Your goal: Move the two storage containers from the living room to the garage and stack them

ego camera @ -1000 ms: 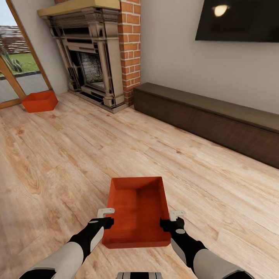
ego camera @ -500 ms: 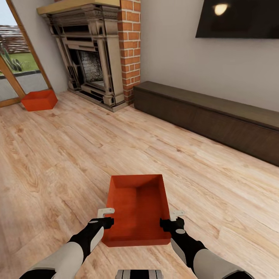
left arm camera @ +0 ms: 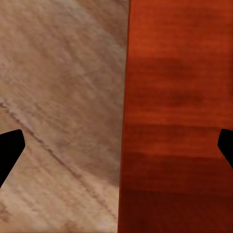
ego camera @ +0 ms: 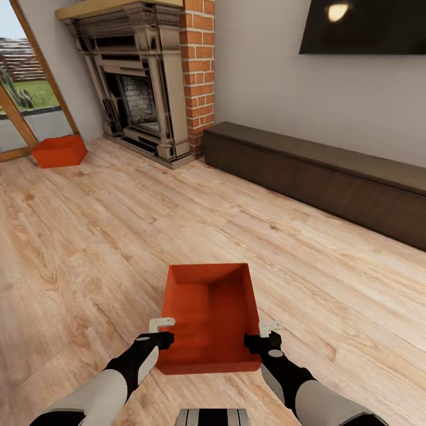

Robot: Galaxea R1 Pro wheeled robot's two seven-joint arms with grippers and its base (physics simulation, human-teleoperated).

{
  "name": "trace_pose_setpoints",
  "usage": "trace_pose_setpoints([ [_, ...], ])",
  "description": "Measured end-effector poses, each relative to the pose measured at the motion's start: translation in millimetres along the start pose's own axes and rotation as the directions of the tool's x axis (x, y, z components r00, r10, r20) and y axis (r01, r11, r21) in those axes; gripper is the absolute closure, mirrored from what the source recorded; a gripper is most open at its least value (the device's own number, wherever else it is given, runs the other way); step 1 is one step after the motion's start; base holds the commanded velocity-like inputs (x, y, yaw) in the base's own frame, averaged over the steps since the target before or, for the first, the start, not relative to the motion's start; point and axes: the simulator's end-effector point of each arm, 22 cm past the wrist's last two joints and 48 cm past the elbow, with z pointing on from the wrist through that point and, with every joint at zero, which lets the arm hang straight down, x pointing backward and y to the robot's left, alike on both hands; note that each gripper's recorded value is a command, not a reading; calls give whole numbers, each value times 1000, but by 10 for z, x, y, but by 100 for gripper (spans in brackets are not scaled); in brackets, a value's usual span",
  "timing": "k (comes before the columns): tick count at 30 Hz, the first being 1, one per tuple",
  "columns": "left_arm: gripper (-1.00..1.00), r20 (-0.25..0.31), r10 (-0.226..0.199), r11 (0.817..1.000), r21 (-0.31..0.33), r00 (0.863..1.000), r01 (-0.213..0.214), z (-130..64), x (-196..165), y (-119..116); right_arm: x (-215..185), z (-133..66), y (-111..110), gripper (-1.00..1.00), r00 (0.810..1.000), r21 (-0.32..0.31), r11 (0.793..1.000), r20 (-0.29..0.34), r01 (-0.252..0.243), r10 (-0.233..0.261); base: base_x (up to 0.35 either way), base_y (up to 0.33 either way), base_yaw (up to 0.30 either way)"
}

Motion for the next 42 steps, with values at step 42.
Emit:
trace_pose_setpoints([
  [42, -100, 1, 0, 1000, -1, 1000, 0, 71, 59, 0, 76, 63, -26, -100, 1000, 5, 1000, -1, -6, 6, 0, 0, 0],
])
